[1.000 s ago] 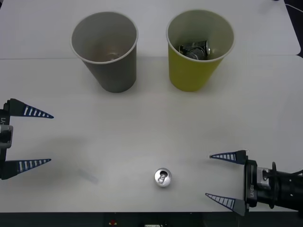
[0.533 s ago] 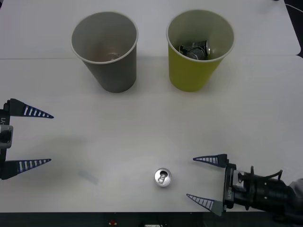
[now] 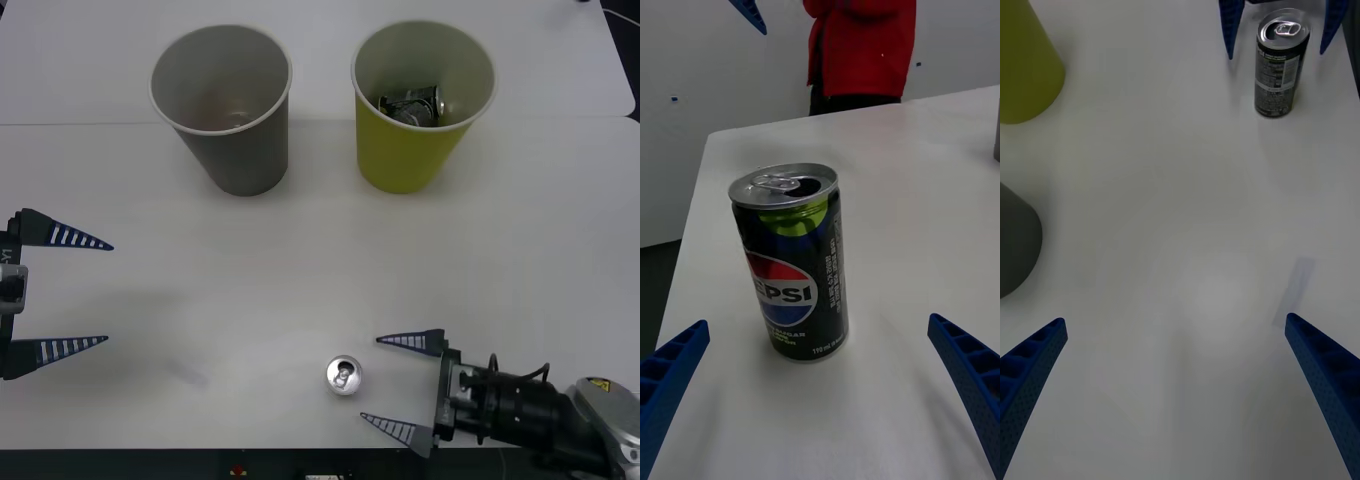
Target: Put the can into the green bin and the plastic bottle into the gray bin
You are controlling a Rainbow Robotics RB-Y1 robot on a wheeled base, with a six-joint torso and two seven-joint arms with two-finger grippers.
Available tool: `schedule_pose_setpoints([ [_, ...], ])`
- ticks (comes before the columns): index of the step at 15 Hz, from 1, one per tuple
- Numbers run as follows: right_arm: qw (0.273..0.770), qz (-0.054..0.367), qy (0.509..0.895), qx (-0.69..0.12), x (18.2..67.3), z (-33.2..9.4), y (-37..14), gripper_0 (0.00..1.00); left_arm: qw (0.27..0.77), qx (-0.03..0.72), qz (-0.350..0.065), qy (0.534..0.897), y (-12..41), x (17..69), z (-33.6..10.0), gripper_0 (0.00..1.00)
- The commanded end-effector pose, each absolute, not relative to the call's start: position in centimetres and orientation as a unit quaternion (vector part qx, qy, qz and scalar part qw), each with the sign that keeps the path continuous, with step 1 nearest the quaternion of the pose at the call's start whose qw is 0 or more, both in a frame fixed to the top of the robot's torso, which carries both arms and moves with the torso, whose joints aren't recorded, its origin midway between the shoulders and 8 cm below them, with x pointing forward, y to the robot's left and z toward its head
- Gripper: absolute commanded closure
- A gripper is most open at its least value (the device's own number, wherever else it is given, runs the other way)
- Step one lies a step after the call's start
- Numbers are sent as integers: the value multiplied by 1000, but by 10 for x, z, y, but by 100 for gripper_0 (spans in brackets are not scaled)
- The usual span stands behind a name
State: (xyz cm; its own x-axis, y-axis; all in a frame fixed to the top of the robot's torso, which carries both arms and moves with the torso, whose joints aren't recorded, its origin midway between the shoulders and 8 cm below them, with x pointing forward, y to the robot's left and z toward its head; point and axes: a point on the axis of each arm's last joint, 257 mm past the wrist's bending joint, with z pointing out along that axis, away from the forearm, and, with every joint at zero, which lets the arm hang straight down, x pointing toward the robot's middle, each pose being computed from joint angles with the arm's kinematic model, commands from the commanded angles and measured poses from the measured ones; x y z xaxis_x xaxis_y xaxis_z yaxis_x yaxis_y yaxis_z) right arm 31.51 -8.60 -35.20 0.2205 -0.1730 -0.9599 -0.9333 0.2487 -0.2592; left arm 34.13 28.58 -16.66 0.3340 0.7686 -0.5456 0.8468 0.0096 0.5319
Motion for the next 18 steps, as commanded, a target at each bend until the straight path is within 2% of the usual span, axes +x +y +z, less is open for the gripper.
schedule_pose_setpoints([
  [1, 592, 329, 524, -516, 316, -349, -69, 0, 417, 702, -47, 575, 286, 341, -167, 0],
  [10, 606, 326, 510, -517, 324, -344, -29, 0, 417, 702, -47, 575, 286, 341, -167, 0],
  [11, 606, 326, 507, -519, 324, -343, -26, 4, 417, 702, -47, 575, 286, 341, -167, 0],
  [13, 608, 327, 504, -520, 324, -342, -24, 92, 417, 702, -47, 575, 286, 341, -167, 0],
  [14, 611, 325, 500, -521, 325, -340, -22, 100, 417, 702, -47, 575, 286, 341, -167, 0],
  [18, 616, 323, 495, -520, 328, -336, -21, 100, 417, 702, -47, 575, 286, 341, -167, 0],
])
